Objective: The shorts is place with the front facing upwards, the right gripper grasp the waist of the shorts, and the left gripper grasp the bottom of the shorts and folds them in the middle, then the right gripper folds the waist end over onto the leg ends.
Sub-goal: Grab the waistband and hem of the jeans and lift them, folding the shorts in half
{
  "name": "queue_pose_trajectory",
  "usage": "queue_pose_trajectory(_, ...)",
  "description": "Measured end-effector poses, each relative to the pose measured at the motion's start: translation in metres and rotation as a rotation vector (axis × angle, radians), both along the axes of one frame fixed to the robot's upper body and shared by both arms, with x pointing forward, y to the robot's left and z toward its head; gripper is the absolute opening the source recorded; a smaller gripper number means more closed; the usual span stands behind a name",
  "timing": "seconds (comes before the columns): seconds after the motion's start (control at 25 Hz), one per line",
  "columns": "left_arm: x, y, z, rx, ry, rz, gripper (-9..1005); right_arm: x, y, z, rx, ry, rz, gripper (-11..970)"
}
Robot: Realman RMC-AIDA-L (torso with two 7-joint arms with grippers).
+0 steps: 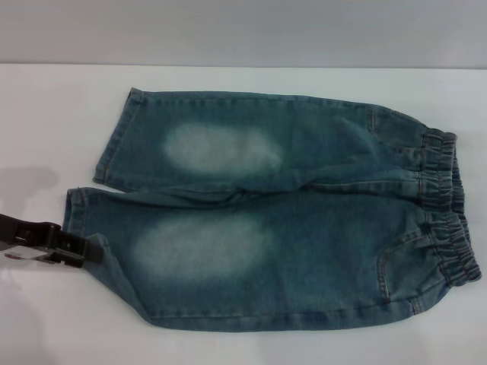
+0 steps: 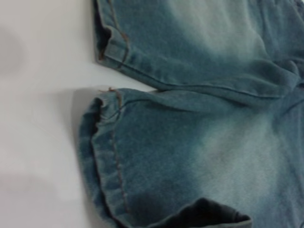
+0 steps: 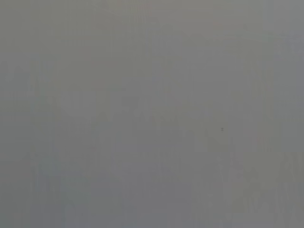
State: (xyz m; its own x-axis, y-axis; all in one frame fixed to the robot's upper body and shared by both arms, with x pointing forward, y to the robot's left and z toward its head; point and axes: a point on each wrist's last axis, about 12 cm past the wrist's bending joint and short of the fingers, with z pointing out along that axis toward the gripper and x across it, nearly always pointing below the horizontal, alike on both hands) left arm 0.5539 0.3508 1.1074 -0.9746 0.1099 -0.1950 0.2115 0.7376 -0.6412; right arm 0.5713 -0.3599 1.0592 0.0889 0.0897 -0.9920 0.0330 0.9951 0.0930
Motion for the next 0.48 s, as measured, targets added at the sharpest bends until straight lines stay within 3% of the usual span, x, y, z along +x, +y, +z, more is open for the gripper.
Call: queue_pose_trajectory(0.48,0.0029,-0.0033,0.0057,-0.012,0.014,-0.009,469,0.001,0.0046,-0.0001,-0.004,0.0,0.016,577)
